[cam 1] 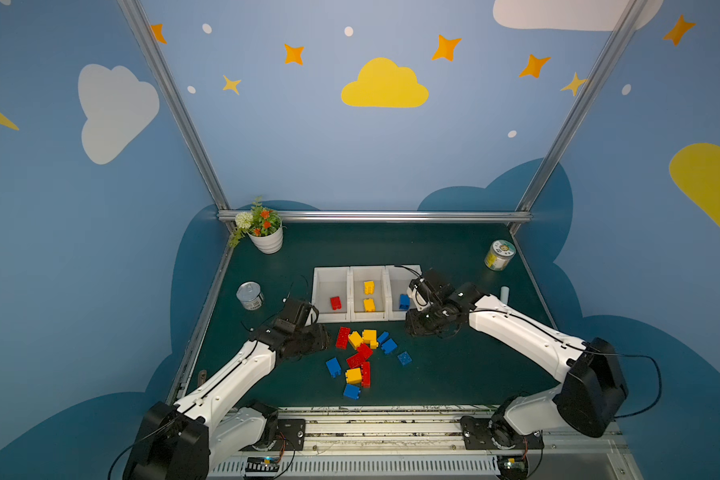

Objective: Sort the legos into containers by color
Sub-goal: 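Withdraw the left gripper over the pile while the right gripper moves toward the pile, then lower the right gripper into the pile and grasp a yellow brick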

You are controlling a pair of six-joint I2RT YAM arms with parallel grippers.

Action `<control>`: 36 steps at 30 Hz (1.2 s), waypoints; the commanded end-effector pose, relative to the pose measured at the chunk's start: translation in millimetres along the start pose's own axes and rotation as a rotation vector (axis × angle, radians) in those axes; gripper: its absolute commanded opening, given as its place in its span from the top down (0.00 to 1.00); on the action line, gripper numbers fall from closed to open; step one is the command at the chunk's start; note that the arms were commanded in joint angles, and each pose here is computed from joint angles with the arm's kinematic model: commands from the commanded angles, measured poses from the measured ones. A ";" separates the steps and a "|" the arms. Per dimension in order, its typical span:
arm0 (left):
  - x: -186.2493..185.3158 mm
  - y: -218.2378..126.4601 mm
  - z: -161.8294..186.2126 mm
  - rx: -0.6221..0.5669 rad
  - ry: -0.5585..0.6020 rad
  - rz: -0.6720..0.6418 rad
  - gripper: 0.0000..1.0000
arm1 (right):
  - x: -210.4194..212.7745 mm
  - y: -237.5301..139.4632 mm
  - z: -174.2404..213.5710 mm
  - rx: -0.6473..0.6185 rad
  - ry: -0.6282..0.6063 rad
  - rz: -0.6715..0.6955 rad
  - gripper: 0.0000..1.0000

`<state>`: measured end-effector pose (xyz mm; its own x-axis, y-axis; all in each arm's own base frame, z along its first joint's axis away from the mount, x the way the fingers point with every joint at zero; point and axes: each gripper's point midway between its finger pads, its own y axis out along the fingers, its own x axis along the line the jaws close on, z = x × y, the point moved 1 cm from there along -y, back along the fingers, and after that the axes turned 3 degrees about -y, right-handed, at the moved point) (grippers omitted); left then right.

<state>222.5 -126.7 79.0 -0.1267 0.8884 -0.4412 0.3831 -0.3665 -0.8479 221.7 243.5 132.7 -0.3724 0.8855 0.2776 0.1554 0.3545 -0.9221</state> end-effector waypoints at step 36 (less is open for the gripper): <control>48.3 -32.7 47.1 -0.169 -0.219 0.025 0.39 | 122.6 116.9 -35.9 0.250 -0.474 0.058 0.54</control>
<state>164.1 -88.4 76.0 -0.2828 0.7909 -0.5426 0.5398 -0.3364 -0.7717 226.9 410.2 71.4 -0.7421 0.6492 0.1669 -0.0205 0.2269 -0.9737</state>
